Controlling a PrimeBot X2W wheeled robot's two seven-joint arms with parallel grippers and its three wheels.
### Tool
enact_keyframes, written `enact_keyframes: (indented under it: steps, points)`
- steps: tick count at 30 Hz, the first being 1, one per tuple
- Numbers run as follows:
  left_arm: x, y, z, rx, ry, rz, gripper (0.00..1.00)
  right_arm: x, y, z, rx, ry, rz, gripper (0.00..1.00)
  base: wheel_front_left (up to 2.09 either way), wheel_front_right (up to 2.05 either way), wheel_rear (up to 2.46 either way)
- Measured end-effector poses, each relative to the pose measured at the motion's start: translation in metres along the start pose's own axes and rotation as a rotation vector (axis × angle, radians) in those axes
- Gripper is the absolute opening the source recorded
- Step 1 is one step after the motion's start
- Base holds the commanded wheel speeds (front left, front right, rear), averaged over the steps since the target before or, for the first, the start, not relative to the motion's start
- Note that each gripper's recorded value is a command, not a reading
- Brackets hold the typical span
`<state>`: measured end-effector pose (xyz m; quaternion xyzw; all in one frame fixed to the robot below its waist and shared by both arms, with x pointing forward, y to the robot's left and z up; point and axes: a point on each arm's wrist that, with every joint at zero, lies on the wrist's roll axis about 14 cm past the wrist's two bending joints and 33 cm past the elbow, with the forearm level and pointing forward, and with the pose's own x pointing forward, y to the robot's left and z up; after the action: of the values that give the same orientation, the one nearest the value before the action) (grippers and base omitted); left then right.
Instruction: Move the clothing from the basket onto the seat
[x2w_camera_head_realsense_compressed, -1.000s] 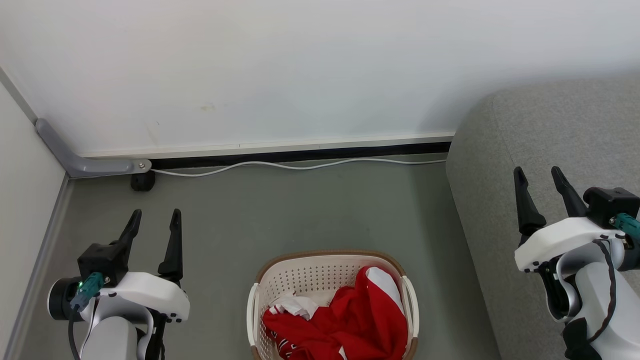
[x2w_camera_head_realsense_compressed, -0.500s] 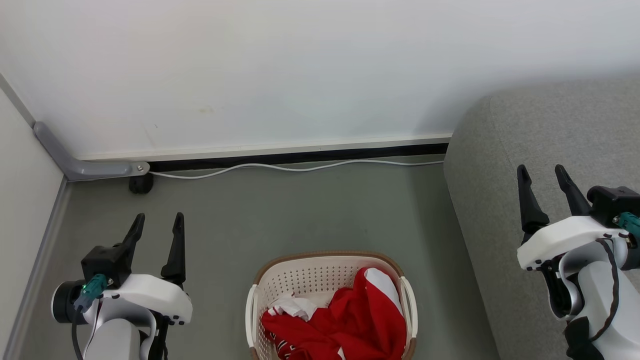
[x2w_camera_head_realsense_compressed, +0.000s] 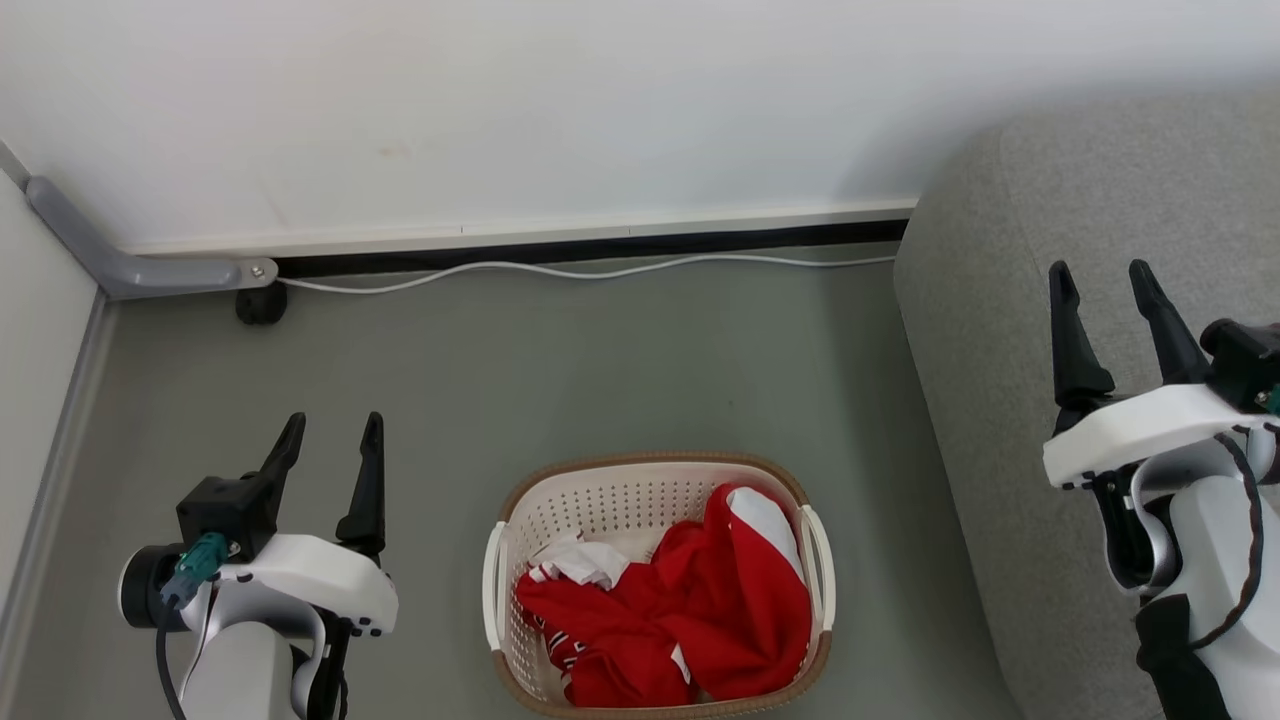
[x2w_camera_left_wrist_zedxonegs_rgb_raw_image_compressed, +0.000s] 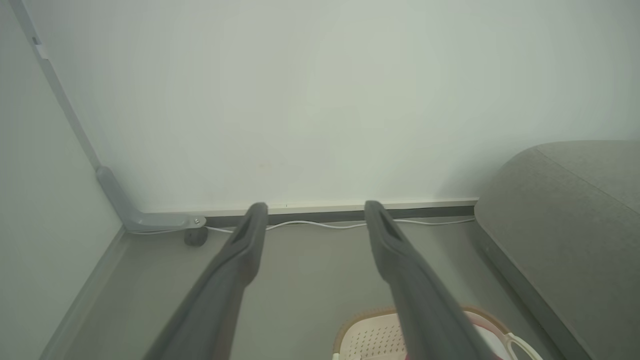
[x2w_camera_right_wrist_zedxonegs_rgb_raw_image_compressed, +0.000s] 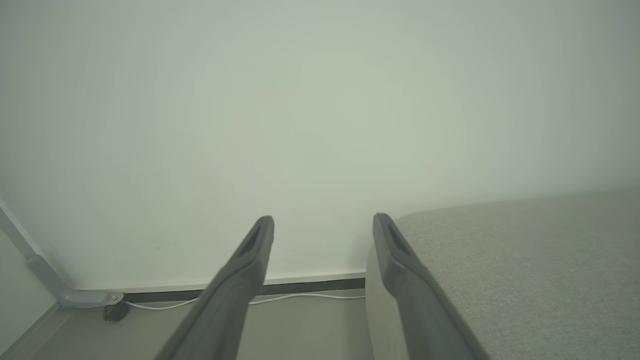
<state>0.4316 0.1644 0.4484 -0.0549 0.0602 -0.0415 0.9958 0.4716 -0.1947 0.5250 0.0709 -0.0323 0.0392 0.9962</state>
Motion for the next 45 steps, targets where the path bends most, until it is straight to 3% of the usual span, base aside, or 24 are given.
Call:
enact_keyframes:
  steps: [19, 22, 32, 45]
  points:
    - [0.067, -0.037, -0.091, -0.057, 0.201, -0.106, 1.00, 0.078, -0.013, -0.014, -0.015, -0.077, 0.008, 1.00, 0.00, 0.00, 0.00]
    - [0.078, -0.049, -0.112, -0.106, 0.240, -0.130, 1.00, 0.091, -0.017, -0.024, -0.022, -0.077, 0.006, 1.00, 0.00, 0.00, 0.00]
    - [0.087, -0.108, -0.192, -0.258, 0.418, -0.267, 1.00, 0.120, -0.031, -0.076, -0.050, -0.027, 0.004, 1.00, 0.00, 0.00, 0.00]
    - [0.088, -0.193, -0.247, -0.479, 0.567, -0.457, 1.00, 0.138, -0.035, -0.124, -0.074, 0.018, 0.025, 1.00, 0.00, 0.00, 0.00]
